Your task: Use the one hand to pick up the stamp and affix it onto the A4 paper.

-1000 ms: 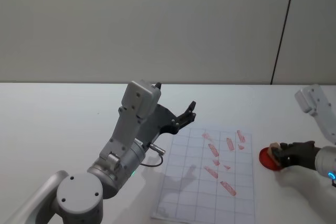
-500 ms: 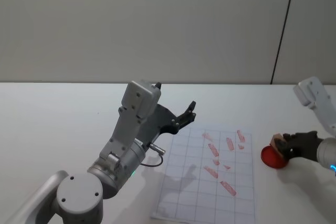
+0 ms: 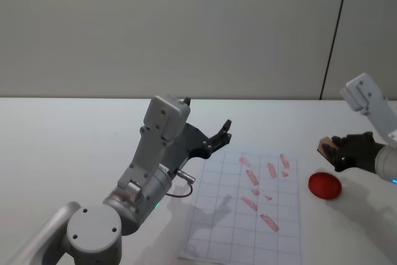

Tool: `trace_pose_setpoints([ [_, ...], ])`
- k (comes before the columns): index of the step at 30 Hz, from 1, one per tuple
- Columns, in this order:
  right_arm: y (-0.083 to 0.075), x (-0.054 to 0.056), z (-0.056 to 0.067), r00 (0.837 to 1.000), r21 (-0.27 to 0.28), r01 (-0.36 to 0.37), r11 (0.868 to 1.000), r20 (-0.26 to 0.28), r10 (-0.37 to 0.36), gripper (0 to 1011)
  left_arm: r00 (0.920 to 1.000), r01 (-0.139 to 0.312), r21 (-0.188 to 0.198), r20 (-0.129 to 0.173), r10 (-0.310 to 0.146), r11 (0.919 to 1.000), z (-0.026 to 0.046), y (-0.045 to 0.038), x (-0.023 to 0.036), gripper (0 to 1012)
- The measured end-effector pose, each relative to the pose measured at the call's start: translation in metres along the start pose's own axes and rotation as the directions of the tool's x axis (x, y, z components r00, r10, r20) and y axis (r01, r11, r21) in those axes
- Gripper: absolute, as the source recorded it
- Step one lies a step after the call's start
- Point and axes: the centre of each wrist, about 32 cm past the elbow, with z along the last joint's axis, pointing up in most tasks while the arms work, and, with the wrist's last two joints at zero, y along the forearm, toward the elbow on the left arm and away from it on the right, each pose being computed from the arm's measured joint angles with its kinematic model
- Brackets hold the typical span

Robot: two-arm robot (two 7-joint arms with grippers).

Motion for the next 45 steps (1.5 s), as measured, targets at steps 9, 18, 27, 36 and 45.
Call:
trace_pose_setpoints([
  [9,0.001,0.005,0.009,0.995,0.065,-0.050,0.997,0.086,0.045,224,1.0000,0.000,0.000,0.000,0.000,1.0000,0.0000,0.0000,0.0000,1002],
  [18,0.008,0.009,0.014,0.982,0.123,-0.130,0.984,0.150,0.111,223,1.0000,0.000,0.000,0.000,0.000,1.0000,0.0000,0.0000,0.0000,1002],
  [27,0.018,0.008,0.016,0.960,0.171,-0.226,0.959,0.205,0.190,224,1.0000,0.000,0.000,0.000,0.000,1.0000,0.0000,0.0000,0.0000,1002],
  [36,0.026,0.004,0.017,0.937,0.190,-0.306,0.933,0.234,0.259,223,1.0000,0.000,0.000,0.000,0.000,1.0000,0.0000,0.0000,0.0000,1002],
  [45,0.032,0.000,0.019,0.907,0.187,-0.385,0.904,0.260,0.332,223,1.0000,0.000,0.000,0.000,0.000,1.0000,0.0000,0.0000,0.0000,1002],
])
